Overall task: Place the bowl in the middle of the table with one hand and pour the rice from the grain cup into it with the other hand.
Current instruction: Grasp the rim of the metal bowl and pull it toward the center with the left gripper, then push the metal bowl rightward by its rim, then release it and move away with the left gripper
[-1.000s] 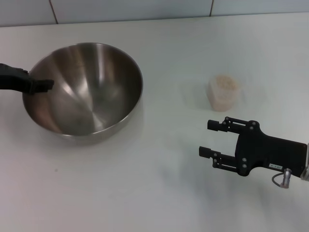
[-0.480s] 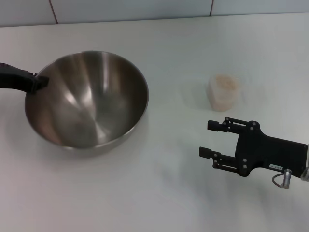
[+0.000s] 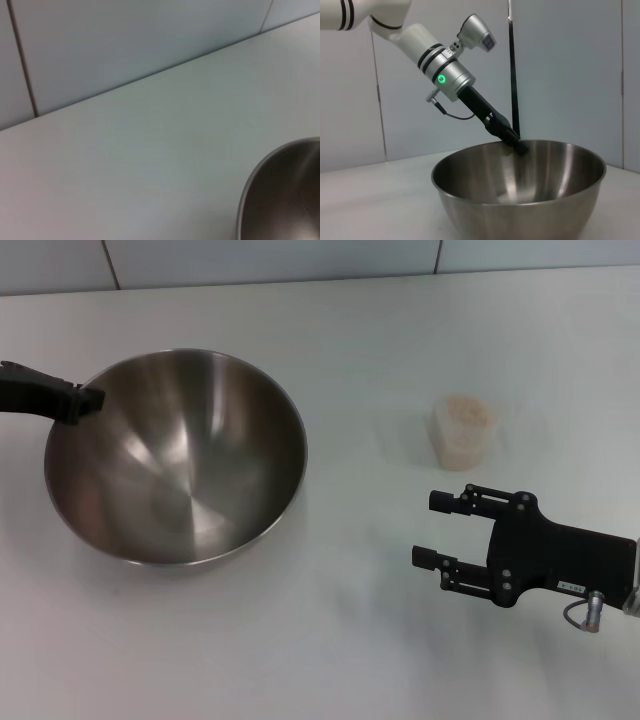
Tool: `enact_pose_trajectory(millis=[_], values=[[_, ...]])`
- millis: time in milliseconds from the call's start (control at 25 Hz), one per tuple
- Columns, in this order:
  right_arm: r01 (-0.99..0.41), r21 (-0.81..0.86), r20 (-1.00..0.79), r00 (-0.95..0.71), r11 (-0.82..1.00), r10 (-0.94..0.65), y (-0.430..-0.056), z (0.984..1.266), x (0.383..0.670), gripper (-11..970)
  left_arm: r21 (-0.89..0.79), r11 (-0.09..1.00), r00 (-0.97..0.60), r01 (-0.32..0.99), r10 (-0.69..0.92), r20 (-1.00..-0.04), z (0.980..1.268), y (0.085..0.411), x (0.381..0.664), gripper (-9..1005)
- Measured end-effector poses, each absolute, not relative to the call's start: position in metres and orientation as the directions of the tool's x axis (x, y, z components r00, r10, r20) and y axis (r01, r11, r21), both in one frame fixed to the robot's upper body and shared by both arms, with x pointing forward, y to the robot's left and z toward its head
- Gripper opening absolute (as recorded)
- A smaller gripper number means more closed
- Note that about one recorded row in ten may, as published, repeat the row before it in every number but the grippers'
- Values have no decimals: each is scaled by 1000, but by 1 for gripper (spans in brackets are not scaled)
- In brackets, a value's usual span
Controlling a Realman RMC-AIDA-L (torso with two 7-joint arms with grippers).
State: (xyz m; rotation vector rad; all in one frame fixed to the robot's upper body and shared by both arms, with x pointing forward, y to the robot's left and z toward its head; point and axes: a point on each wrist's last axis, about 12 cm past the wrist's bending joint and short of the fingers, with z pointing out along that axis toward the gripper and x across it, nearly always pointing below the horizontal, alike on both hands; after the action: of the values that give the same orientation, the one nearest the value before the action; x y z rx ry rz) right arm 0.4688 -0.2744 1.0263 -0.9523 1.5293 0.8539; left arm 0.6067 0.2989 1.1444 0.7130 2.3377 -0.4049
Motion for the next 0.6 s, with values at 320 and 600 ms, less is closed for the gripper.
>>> enact_pose_trajectory(millis=[320, 600], values=[[-908, 28, -988, -89, 419, -125, -274, 1026, 469, 658, -135, 770, -617, 623, 378, -691, 1167, 292, 611, 45], [-907, 30, -988, -91, 421, -126, -275, 1026, 468, 658, -136, 739, -587, 660, 393, -708, 1177, 277, 618, 41]])
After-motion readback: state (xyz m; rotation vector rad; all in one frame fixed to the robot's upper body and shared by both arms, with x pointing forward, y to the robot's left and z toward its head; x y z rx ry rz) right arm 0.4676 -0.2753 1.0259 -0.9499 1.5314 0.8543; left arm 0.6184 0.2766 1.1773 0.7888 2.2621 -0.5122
